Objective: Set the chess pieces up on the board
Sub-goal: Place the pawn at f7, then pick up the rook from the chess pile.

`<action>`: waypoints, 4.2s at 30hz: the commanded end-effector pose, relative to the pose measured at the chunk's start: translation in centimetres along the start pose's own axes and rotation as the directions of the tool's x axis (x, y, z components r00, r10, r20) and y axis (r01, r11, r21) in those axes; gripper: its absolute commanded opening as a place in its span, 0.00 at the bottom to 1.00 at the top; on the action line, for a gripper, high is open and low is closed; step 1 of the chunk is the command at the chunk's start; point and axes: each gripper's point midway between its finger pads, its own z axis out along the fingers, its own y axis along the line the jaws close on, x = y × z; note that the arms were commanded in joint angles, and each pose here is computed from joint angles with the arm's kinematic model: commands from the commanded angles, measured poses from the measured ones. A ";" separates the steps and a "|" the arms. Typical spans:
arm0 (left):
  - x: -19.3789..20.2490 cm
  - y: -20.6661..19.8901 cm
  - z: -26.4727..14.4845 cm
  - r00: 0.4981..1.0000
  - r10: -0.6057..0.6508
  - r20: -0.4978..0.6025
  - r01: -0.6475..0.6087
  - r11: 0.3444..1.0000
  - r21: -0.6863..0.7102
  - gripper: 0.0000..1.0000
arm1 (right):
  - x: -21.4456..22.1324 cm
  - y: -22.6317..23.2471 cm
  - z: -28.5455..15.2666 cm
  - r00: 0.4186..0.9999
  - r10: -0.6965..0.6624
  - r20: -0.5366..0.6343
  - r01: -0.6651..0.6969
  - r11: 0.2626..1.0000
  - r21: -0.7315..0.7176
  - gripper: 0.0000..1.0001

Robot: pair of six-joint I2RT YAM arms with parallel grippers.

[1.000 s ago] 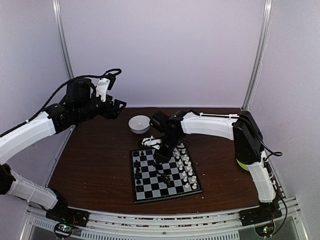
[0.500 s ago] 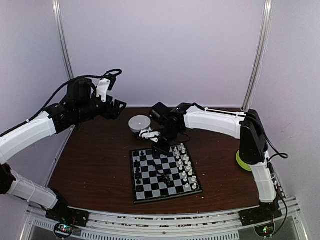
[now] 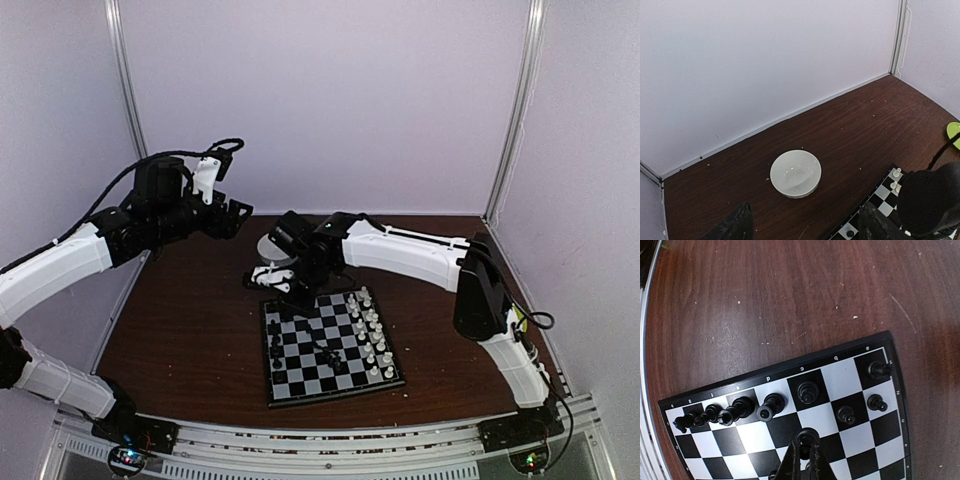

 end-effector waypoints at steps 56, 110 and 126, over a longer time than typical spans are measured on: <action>2.4 -4.2 3.0 0.982 0.139 -0.128 -0.125 0.986 0.107 0.66 | 10.1 4.9 -12.6 0.981 0.023 0.195 -0.022 1.000 -0.007 0.34; 24.0 -23.1 6.1 0.494 0.837 -0.236 -0.379 0.452 0.808 0.30 | 16.2 1.9 -19.2 0.893 0.201 0.404 -0.184 0.980 -0.081 0.33; 25.8 -23.1 6.9 0.455 0.859 -0.236 -0.382 0.428 0.819 0.21 | 16.4 1.8 -18.6 0.896 0.214 0.389 -0.192 0.977 -0.095 0.33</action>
